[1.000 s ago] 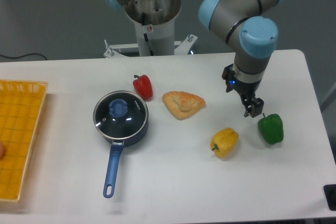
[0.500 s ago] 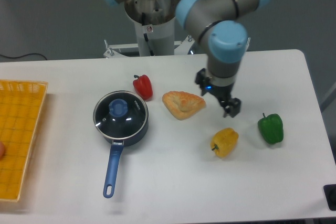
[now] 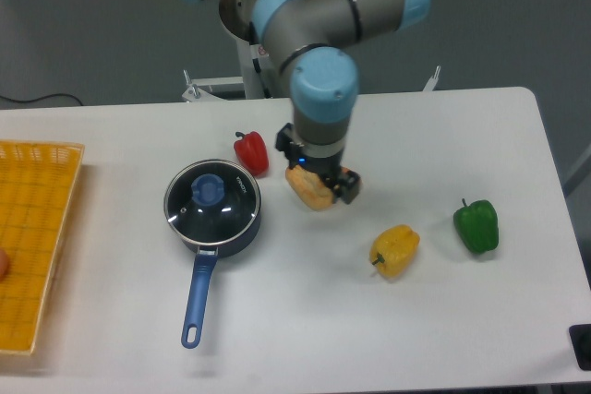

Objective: Open the lid
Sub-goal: 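Move the gripper over the saucepan and lower it to the lid knob, then close the gripper on the blue lid knob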

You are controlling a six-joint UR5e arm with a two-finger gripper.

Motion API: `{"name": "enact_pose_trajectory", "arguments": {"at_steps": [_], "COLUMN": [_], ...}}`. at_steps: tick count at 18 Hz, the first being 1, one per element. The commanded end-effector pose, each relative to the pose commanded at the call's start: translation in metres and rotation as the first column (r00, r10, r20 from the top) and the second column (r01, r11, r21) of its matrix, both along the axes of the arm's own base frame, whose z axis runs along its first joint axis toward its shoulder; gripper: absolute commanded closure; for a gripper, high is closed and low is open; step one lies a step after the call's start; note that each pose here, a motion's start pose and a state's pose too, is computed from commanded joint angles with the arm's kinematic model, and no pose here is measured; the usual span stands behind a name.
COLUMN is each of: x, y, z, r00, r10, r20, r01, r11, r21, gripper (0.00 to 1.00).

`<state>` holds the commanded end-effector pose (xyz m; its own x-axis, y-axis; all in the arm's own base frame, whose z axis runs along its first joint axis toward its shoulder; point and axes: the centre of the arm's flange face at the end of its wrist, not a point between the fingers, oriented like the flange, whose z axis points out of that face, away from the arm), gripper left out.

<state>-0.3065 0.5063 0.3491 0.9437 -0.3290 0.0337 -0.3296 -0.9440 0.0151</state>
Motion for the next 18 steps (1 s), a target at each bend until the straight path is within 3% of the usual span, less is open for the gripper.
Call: {"name": "enact_pose_trajectory", "arguments": {"at_steps": [4, 6, 12, 16, 18], "x": [0.028, 0.042, 0.086, 0.102, 0.110], "y": [0.028, 0.037, 0.063, 0.069, 0.069], "z": [-0.003, -0.005, -0.026, -0.031, -0.032], "r00": [0.997, 0.989, 0.933, 0.911, 0.882], "r10": [-0.071, -0.151, -0.358, -0.410, -0.468], "r20": [-0.004, -0.001, 0.029, 0.041, 0.049], "r01": [0.071, 0.151, 0.359, 0.412, 0.470], "r11": [0.997, 0.988, 0.933, 0.911, 0.882], "r21": [-0.002, -0.005, -0.023, -0.031, -0.036], "gripper": [0.00, 0.00, 0.00, 0.00, 0.00]}}
